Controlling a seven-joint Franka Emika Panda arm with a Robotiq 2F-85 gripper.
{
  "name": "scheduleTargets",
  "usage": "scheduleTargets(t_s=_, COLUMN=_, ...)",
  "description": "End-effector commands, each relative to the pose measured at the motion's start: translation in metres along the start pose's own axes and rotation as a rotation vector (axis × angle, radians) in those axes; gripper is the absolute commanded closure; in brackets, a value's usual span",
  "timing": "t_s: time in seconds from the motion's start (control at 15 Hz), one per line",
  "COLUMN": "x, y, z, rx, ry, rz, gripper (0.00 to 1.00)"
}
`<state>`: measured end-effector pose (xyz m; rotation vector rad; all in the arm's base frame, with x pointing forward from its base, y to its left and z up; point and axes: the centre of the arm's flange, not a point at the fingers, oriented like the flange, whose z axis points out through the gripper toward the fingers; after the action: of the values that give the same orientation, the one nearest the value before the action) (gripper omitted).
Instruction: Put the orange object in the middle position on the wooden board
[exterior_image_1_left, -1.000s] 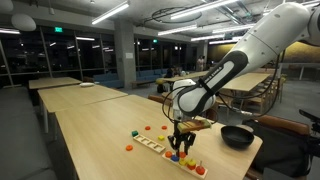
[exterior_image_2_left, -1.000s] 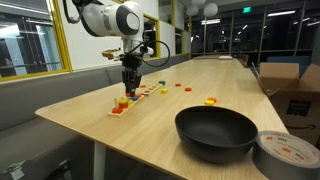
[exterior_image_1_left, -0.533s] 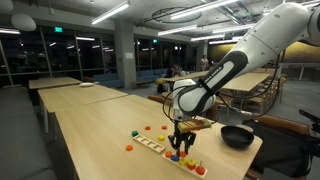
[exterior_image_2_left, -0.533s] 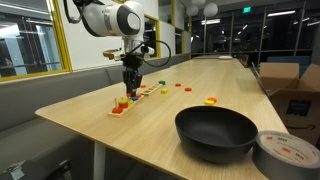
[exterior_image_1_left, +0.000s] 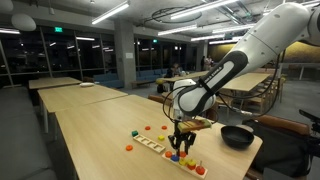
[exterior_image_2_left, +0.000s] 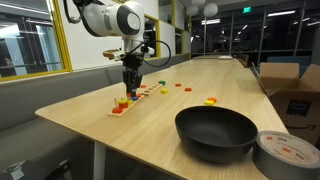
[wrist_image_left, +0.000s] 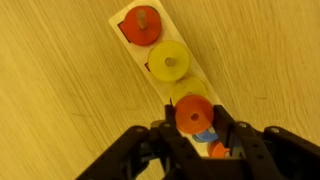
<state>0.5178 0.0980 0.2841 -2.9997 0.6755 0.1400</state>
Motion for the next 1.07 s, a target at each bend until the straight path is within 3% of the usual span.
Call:
scheduleTargets(t_s=0.0, x=-0.0075, y=0.0009, z=-0.0022, rx=0.004, ry=-0.002, rz=0.009, gripper=0.74)
scheduleTargets(t_s=1.0, x=-0.0166, y=0.0006, z=-0.0032, rx=-0.004, ry=-0.013, rz=-0.001, gripper=0.74)
